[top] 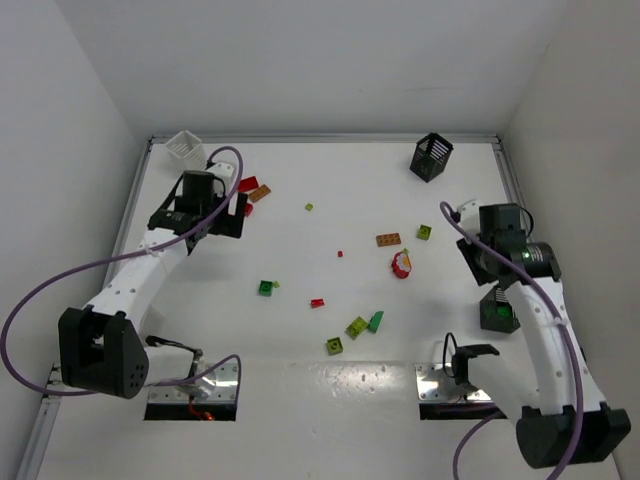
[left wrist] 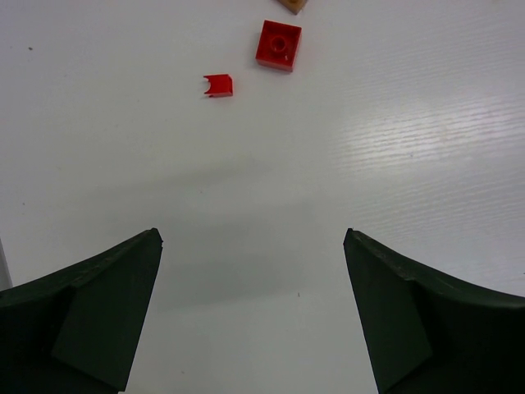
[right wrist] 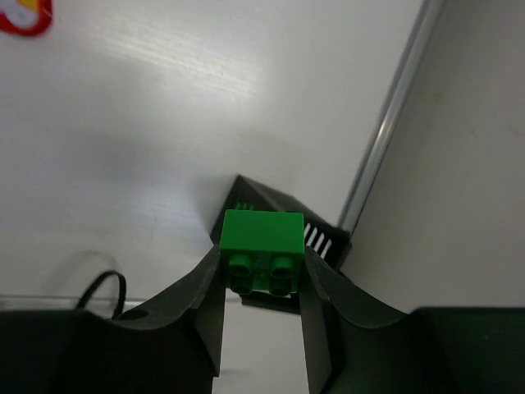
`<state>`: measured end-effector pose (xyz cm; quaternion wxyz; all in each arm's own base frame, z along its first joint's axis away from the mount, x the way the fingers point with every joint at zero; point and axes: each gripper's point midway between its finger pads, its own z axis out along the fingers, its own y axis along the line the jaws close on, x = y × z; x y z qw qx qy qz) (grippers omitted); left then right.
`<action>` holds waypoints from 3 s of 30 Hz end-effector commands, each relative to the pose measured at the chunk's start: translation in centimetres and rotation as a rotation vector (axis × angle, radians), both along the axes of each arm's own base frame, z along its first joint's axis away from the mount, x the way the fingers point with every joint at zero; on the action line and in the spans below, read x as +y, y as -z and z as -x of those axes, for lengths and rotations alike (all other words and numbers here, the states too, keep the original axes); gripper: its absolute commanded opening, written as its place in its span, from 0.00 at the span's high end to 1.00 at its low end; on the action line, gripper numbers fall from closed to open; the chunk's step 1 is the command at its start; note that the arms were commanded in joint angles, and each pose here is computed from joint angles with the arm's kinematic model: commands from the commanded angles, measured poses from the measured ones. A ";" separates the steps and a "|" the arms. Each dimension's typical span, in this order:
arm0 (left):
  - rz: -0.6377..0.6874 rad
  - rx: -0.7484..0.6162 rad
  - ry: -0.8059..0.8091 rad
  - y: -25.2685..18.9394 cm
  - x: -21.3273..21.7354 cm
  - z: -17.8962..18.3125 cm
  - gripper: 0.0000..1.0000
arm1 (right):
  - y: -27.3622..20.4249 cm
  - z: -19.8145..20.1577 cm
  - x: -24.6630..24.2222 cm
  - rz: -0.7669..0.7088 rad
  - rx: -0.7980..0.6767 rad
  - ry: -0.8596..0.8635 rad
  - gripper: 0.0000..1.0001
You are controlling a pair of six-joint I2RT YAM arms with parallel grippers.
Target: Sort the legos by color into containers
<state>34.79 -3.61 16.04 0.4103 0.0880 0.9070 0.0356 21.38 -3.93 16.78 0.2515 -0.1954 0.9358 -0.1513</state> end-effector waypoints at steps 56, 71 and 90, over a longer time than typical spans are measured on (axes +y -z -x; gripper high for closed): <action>0.115 0.034 0.165 -1.4 -2.1 -0.1 0.00 | 6.2 0.0 16.4 -0.274 0.076 -1.687 0.31; 0.083 0.123 0.084 1.5 1.2 -0.5 0.00 | 9.7 4.9 20.6 -0.194 0.197 -2.109 0.36; 0.058 0.165 0.067 2.7 2.5 0.2 0.00 | 15.9 5.3 23.5 -0.179 0.345 -2.117 0.45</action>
